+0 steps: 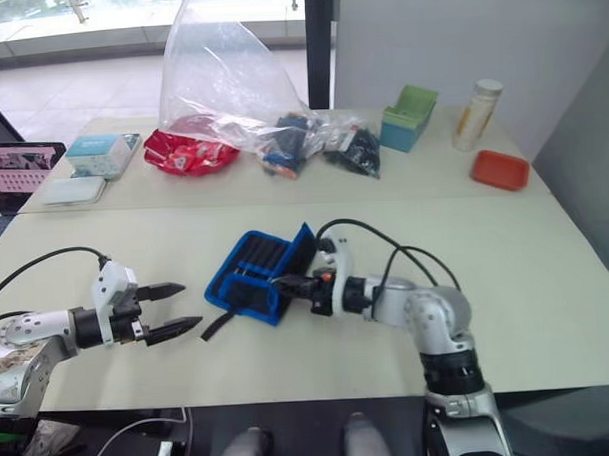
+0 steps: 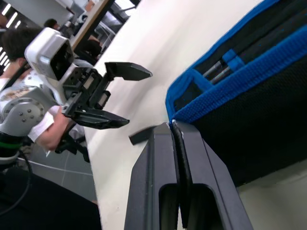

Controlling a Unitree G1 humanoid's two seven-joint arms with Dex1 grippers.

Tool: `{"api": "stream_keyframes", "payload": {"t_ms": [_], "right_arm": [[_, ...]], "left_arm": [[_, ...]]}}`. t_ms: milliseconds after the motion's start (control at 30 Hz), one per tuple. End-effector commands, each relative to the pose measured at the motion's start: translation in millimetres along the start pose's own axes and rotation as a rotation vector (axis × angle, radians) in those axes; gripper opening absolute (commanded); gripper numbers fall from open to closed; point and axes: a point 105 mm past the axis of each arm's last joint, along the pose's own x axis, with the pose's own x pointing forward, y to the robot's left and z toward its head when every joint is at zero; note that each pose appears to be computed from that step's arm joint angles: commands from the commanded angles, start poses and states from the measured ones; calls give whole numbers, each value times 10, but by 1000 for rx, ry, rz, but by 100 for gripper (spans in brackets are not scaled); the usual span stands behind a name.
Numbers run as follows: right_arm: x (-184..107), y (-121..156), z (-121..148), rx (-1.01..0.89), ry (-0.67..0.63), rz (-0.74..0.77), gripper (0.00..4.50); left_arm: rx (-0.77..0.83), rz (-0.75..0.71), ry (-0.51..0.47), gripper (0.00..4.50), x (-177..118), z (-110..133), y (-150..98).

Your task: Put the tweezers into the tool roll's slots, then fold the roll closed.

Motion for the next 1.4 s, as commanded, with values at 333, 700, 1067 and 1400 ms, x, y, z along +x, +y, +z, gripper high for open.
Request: {"api": "stream_keyframes", "payload": {"t_ms": [333, 700, 1067, 1400], "right_arm": [[423, -234, -115, -67, 77, 18, 4], [447, -242, -227, -273, 115, -2, 189], [96, 62, 69, -542, -9, 95, 383], [187, -246, -89, -627, 94, -109, 159]], "left_arm": [[37, 22, -12, 450, -88, 85, -6], [38, 17, -8, 450, -100, 83, -10], [8, 5, -24, 450, -101, 104, 23], [-120, 48, -146, 450, -135, 360, 196]]}}
